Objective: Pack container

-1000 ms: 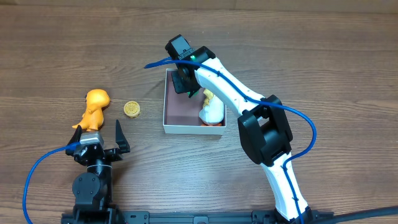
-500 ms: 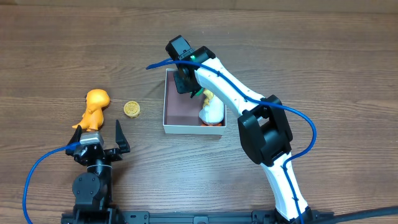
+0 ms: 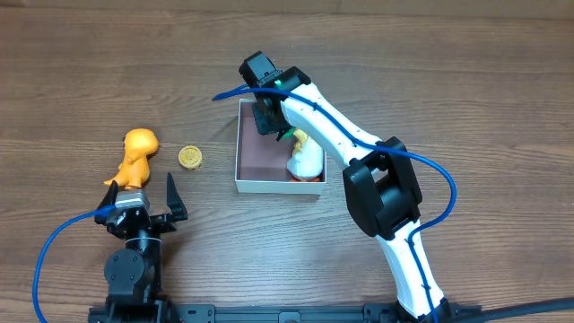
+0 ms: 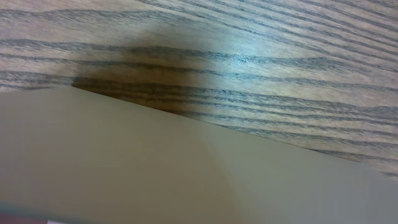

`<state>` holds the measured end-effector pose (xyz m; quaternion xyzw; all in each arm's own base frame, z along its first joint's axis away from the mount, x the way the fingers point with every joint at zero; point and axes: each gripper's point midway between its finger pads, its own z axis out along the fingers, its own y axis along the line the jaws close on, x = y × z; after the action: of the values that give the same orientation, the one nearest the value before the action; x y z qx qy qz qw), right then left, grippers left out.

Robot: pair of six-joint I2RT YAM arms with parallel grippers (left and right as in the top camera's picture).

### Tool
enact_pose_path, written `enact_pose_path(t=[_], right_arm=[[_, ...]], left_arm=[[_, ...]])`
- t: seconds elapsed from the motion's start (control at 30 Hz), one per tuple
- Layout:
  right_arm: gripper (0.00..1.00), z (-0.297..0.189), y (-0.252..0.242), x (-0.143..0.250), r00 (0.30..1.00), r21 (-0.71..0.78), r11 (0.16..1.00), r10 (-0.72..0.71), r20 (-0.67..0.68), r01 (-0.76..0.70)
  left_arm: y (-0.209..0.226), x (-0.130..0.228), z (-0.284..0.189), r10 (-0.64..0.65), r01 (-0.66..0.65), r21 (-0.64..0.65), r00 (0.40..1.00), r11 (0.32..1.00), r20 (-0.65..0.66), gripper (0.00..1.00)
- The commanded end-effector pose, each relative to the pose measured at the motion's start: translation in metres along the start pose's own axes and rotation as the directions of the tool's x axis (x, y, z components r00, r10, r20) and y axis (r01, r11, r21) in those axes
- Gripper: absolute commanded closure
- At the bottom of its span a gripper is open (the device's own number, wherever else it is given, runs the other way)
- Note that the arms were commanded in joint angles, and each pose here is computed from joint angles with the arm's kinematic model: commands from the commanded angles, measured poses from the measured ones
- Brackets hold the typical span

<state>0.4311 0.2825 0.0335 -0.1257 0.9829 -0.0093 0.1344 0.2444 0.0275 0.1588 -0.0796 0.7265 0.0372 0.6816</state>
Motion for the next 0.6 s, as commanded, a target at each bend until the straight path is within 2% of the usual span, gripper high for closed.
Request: enact_pose_path(t=[0.0, 0.57], right_arm=[[0.96, 0.008, -0.007, 0.002, 1.000, 0.025, 1.000, 0.005, -0.012, -0.004], [0.96, -0.014, -0.005, -0.012, 1.000, 0.013, 1.000, 0.009, 0.012, -0.009]], left_arm=[[0.001, 0.001, 0.000, 0.025, -0.025, -0.002, 1.000, 1.000, 0.000, 0.00], [0.001, 0.001, 0.000, 0.025, -0.025, -0.002, 1.000, 1.000, 0.000, 0.00]])
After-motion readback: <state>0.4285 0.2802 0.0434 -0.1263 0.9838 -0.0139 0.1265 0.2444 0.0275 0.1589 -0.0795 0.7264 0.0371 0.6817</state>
